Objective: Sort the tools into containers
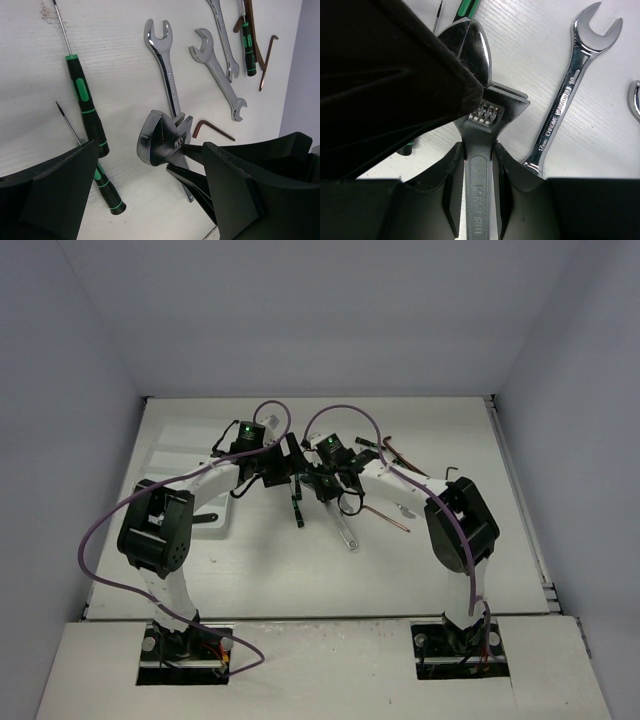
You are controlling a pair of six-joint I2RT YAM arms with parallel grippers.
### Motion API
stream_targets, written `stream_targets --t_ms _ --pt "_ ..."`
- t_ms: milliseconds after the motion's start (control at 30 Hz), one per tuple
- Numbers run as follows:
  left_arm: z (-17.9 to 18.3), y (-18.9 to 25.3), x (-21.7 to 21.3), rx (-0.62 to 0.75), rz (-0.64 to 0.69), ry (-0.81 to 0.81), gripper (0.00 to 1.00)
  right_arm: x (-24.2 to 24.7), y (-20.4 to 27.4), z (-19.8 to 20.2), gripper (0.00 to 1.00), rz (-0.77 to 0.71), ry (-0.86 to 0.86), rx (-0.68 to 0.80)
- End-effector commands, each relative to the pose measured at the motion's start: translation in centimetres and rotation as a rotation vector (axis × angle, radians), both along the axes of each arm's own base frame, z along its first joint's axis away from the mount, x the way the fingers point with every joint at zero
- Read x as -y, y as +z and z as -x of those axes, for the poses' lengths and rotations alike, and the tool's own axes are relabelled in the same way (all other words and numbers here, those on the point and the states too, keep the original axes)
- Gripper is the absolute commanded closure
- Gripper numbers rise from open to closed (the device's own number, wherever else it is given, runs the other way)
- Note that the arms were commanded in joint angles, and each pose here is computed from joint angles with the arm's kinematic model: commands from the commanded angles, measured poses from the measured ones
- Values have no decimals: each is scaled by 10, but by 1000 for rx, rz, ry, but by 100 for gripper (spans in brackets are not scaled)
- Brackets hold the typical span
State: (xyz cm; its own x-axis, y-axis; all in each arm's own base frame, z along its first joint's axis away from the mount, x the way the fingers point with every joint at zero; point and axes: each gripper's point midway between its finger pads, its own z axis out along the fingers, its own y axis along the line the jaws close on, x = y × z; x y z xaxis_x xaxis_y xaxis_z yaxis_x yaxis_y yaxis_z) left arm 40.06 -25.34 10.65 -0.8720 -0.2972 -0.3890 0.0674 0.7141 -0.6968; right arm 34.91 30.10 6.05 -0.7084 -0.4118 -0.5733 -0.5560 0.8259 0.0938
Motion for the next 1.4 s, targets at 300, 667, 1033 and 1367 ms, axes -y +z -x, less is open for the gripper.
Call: stream_targets --t_ms 300,667,1033,1367 --pt "-8 36 24 82 152 -60 25 -29 81 -13 100 -211 54 168" --pt "-8 53 33 96 233 -80 64 -30 105 -15 100 -277 55 204" --pt "-3 99 24 173 294 -52 100 -25 129 -14 88 -330 26 230" --pt "5 179 -75 322 379 144 100 -1 203 -10 25 -446 -2 336"
